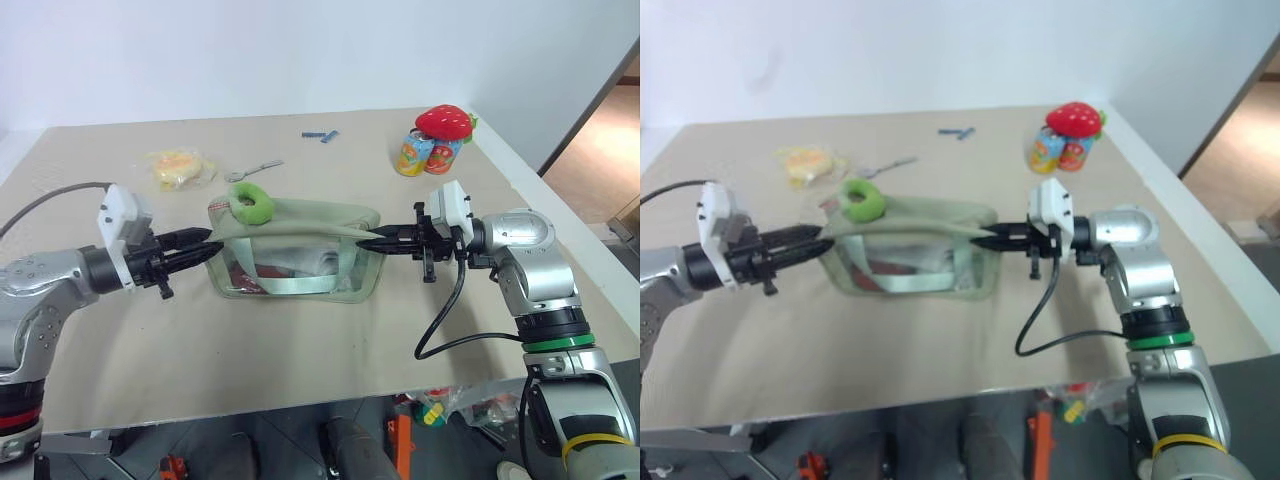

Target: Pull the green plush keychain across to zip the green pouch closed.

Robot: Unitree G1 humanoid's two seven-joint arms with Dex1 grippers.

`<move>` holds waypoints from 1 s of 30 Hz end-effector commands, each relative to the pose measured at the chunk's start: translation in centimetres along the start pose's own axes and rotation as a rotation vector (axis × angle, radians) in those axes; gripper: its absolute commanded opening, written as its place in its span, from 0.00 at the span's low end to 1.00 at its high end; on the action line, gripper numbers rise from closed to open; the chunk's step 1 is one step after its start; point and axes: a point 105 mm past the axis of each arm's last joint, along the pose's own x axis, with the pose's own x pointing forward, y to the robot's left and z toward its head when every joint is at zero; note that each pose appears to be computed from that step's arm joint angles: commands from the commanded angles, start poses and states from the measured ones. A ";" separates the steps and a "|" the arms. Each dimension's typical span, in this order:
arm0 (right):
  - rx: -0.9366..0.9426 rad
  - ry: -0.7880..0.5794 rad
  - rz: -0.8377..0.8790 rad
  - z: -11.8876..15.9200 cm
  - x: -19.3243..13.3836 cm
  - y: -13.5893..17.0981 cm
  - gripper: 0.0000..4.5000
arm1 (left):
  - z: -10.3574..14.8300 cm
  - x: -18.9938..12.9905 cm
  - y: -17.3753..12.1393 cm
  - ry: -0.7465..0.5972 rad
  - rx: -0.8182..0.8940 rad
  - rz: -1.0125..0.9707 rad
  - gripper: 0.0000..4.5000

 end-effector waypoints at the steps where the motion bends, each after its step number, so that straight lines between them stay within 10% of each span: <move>1: 0.001 -0.002 0.012 0.9 0.0 0.1 0.08 | 0.2 0.2 0.2 -0.020 0.017 0.008 0.00; 13: 0.086 -0.091 0.157 8.7 1.1 1.8 1.00 | 0.4 1.1 -0.3 -0.041 0.010 -0.023 0.00; 30: -0.136 -0.110 0.062 9.2 8.7 -2.9 1.00 | 0.4 2.0 -1.3 -0.060 -0.002 -0.044 0.00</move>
